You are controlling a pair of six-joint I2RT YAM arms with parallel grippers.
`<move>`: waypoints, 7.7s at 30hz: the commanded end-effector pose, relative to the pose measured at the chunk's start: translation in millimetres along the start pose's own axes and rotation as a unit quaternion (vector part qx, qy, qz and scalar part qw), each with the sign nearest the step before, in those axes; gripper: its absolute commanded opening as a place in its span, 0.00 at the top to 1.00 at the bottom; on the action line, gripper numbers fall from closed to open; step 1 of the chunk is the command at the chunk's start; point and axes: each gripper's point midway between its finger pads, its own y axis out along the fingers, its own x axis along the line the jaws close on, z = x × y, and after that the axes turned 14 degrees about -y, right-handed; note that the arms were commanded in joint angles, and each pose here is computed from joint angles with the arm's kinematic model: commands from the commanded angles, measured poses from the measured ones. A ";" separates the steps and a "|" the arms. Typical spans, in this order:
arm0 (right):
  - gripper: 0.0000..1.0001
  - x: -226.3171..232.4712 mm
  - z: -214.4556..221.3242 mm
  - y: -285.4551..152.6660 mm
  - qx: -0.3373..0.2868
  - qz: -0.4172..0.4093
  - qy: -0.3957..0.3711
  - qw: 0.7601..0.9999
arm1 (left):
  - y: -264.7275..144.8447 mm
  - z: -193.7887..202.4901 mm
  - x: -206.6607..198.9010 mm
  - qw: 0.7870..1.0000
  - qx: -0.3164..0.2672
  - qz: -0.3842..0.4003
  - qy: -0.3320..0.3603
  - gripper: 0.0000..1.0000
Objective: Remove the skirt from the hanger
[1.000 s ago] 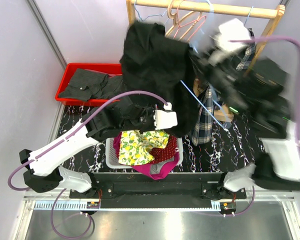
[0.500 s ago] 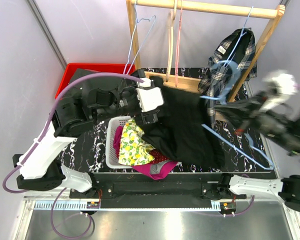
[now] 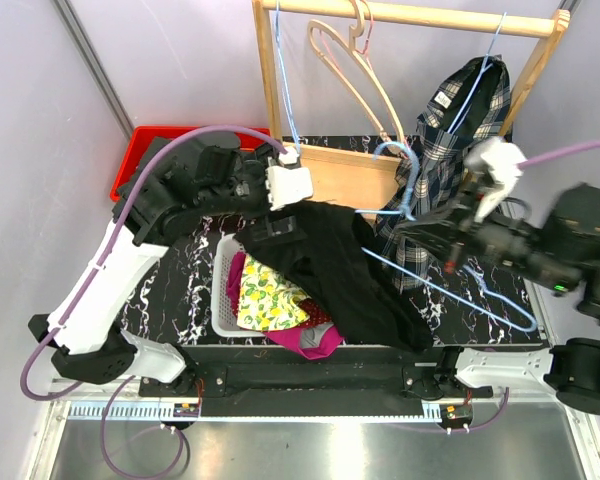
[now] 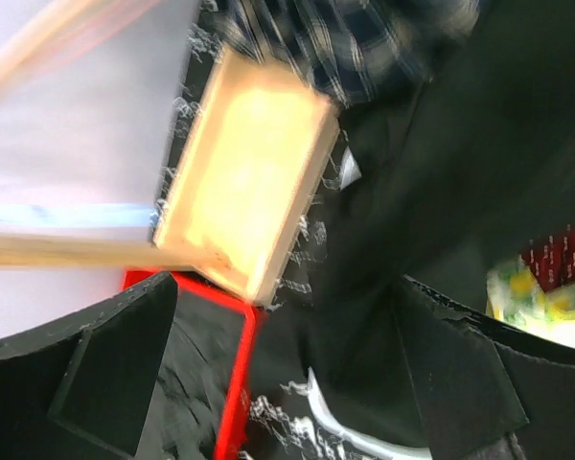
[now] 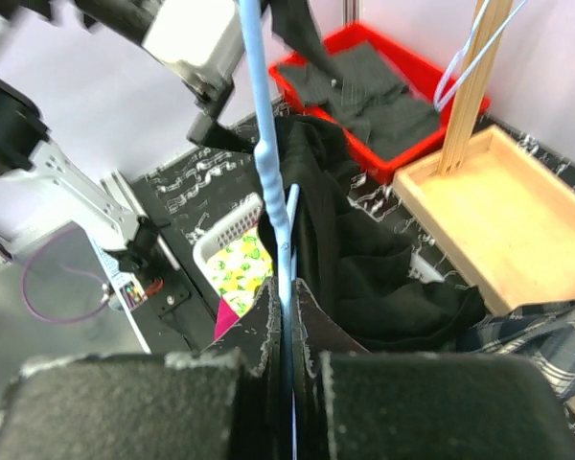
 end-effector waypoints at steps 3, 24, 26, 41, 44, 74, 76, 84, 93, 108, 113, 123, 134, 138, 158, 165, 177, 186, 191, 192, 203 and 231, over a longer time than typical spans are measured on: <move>1.00 -7.2 -40.8 -21.1 -0.064 0.003 -0.018 0.998 | -23.2 44.6 -30.3 0.995 0.026 0.094 0.015 0.01; 1.00 0.0 -53.6 -28.1 -0.102 -0.018 -0.009 0.995 | 2.1 29.7 -5.5 0.993 -0.021 0.090 -0.070 0.64; 1.00 -4.3 -59.5 -43.5 -0.119 -0.011 -0.007 0.993 | 4.8 53.3 -4.9 0.992 0.015 0.094 -0.081 0.95; 1.00 -34.5 3.1 -61.7 -0.031 0.077 0.003 0.997 | -127.2 -16.0 122.0 0.963 -0.131 -0.193 -0.133 0.94; 1.00 -43.5 11.8 -65.2 -0.026 0.105 0.010 0.994 | -164.1 -67.7 103.3 0.948 -0.218 -0.187 -0.134 0.84; 1.00 -100.5 37.3 7.5 0.055 0.331 0.021 0.942 | -191.8 -173.1 22.6 0.894 -0.360 0.118 -0.238 0.90; 1.00 -102.0 35.6 7.5 0.053 0.335 0.021 0.940 | -182.7 -165.9 24.4 0.894 -0.349 0.126 -0.251 0.90; 1.00 -116.6 24.6 6.1 0.040 0.383 0.009 0.923 | -94.7 -96.3 19.1 0.888 -0.249 0.162 -0.352 0.99; 1.00 -117.3 7.9 35.9 0.038 0.394 0.006 0.918 | 12.9 30.9 -34.0 0.916 -0.043 0.141 -0.373 1.00; 1.00 -175.2 8.0 88.8 0.046 0.421 0.044 0.905 | 109.1 236.7 -46.8 0.906 0.287 0.038 -0.310 1.00; 1.00 -197.6 6.9 109.3 0.046 0.421 0.056 0.904 | 120.8 298.2 -68.0 0.877 0.385 0.056 -0.282 0.97; 1.00 -257.3 4.9 144.1 0.026 0.406 0.095 0.908 | 122.4 348.5 -50.6 0.880 0.426 -0.035 -0.207 0.01; 1.00 -318.2 7.2 153.0 0.016 0.433 0.083 0.897 | 71.0 220.1 -28.3 0.936 0.284 -0.016 -0.208 0.01; 1.00 -328.5 15.2 156.2 0.024 0.440 0.081 0.894 | 44.8 185.4 -27.9 0.949 0.249 -0.001 -0.195 0.01; 0.89 -334.9 59.6 180.3 0.050 0.392 0.132 0.909 | 9.1 187.0 -108.6 0.931 0.234 0.175 -0.220 0.01; 0.24 -299.8 27.5 154.0 -0.002 0.368 0.122 0.922 | 53.5 248.2 -111.5 0.908 0.306 0.168 -0.232 0.01; 0.00 -172.0 -18.1 87.8 -0.082 0.255 0.064 0.961 | 127.4 289.0 -84.3 0.905 0.331 0.115 -0.239 0.01; 0.00 7.8 125.9 92.6 0.057 0.077 -0.109 0.989 | 151.1 314.4 -51.2 0.887 0.320 0.117 -0.312 0.01; 0.00 99.6 213.0 107.5 0.169 0.032 -0.273 0.946 | 145.1 329.0 -59.5 0.879 0.336 0.124 -0.313 0.01; 0.00 106.4 224.0 114.5 0.185 0.032 -0.292 0.938 | 144.9 329.1 -59.2 0.880 0.336 0.124 -0.312 0.01; 0.01 125.9 261.4 132.2 0.207 -0.011 -0.357 0.911 | 132.0 311.6 -61.7 0.879 0.329 0.158 -0.307 0.01; 1.00 110.0 289.7 167.8 0.211 -0.050 -0.203 0.955 | 85.4 218.8 -39.6 0.903 0.244 0.155 -0.317 0.01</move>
